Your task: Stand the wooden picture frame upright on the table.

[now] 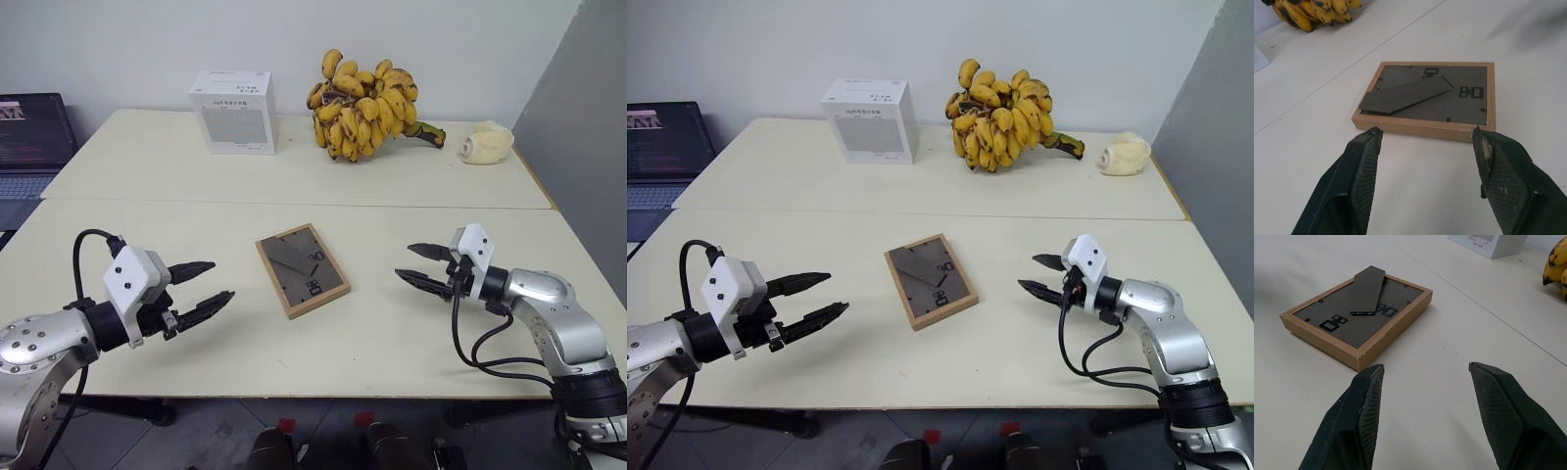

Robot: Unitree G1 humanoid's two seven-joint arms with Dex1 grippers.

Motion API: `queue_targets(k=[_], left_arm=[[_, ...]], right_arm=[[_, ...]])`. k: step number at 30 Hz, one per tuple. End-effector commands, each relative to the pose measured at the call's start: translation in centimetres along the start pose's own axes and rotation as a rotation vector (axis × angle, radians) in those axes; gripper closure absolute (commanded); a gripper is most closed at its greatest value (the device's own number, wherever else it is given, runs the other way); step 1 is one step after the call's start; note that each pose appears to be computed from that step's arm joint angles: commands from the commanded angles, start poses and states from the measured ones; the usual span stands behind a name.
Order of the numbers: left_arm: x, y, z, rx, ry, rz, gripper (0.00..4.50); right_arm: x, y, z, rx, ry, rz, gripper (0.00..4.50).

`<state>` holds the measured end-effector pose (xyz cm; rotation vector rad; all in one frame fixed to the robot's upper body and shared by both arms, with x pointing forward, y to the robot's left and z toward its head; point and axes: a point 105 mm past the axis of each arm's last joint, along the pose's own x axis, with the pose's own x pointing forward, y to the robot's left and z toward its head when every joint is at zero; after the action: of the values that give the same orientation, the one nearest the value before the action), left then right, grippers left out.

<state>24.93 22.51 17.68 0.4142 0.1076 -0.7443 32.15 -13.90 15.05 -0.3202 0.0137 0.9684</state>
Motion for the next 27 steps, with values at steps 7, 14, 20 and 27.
queue_targets(k=[7,14,20,27], left_arm=[[-0.6,2.0,0.1,-0.017,0.012,0.157,1.37],[-1.6,4.4,-3.6,-0.172,0.136,0.324,1.37],[0.8,5.9,-6.7,-0.240,0.211,0.387,1.37],[5.4,5.5,-7.0,-0.250,0.187,0.342,1.37]], right_arm=[[0.3,-0.5,0.8,-0.055,-0.028,-0.027,1.60],[1.0,-0.5,0.7,-0.079,-0.017,-0.046,1.60],[2.5,0.1,1.6,-0.088,-0.042,-0.056,1.60],[2.8,0.4,1.7,-0.085,-0.040,-0.094,1.60]])
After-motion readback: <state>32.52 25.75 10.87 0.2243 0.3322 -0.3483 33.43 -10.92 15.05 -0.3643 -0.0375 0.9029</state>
